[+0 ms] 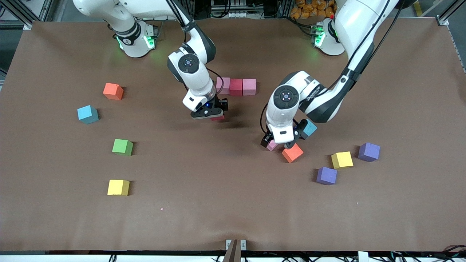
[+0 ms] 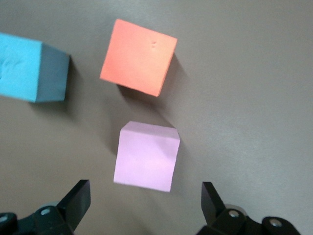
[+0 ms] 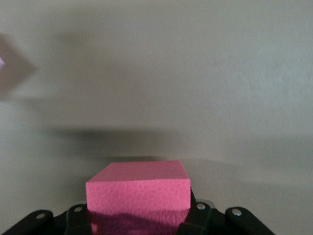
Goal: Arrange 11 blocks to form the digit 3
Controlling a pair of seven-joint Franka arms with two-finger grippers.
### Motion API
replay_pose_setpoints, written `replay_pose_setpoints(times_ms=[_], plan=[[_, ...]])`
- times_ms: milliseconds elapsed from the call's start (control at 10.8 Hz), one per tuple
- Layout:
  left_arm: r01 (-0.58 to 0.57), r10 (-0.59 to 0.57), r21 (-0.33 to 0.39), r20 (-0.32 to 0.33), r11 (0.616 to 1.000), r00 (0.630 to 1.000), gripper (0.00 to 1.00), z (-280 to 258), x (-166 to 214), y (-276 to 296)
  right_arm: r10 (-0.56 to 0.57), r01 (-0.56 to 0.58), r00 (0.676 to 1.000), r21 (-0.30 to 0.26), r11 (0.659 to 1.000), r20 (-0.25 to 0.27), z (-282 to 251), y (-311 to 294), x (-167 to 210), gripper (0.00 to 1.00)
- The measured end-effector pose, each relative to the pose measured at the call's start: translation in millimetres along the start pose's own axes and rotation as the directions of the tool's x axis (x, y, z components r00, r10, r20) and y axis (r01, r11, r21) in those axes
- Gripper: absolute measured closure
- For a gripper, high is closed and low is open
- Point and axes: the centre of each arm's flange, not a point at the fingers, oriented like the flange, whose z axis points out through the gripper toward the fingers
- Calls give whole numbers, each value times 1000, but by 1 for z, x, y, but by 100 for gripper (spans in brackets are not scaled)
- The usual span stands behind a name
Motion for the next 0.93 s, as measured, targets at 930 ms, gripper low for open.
replay_pose_setpoints(times_ms=[930], plan=[[-76, 74, 57, 35, 996, 997, 0, 41, 15, -4, 51, -51, 999, -94, 994, -4, 37, -19, -54, 38]])
